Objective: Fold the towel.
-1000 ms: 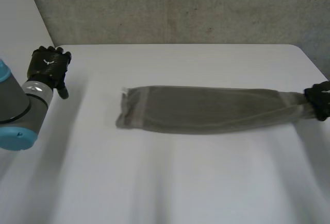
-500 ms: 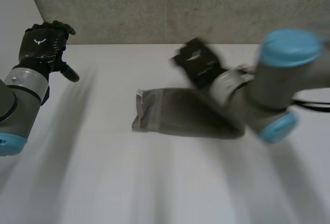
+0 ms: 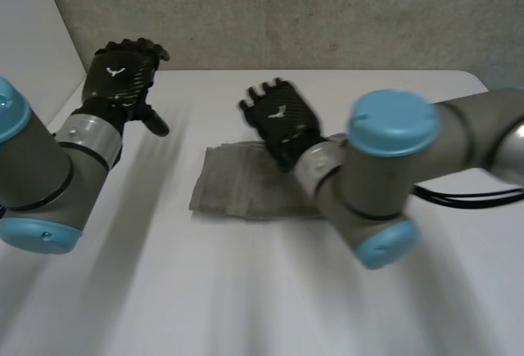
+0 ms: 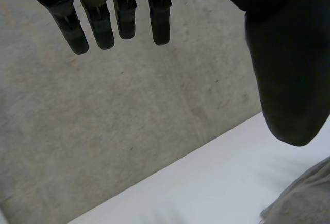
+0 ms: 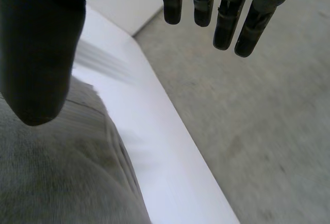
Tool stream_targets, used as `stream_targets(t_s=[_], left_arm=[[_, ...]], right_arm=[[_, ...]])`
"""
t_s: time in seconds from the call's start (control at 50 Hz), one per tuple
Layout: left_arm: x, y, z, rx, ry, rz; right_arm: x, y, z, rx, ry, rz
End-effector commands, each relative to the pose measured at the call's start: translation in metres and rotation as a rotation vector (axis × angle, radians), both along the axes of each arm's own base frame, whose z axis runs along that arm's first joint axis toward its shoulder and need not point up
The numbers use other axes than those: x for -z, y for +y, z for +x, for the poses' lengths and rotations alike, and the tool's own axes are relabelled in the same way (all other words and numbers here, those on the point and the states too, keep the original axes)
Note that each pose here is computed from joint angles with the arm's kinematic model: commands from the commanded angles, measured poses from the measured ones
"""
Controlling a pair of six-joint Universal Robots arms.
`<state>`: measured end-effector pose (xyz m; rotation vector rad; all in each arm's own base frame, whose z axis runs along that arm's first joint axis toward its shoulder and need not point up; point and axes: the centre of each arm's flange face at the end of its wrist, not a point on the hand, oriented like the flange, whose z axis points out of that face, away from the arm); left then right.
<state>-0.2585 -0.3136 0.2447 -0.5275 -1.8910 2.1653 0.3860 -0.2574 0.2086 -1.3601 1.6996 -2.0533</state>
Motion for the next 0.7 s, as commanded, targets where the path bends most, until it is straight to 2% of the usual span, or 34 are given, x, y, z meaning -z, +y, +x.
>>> stream_targets(t_s=[0.02,0.14,0.46,0.58,0.7], left_arm=[[-0.003,0.01,-0.02,0.056,0.007,-0.01],[0.002,0.022,-0.034,0.103,0.003,-0.002],[0.007,0.027,-0.041,0.125,0.0,0.009],[0.007,0.027,-0.04,0.121,-0.003,0.011],[0.005,0.028,-0.038,0.117,-0.002,0.009]], right_arm=[[0.007,-0.014,-0.075,0.17,-0.075,0.201],[0.048,-0.021,-0.113,0.225,-0.036,0.336],[0.104,-0.033,-0.134,0.246,-0.001,0.478],[0.097,-0.04,-0.139,0.253,-0.018,0.458],[0.061,-0.04,-0.147,0.265,-0.045,0.381]])
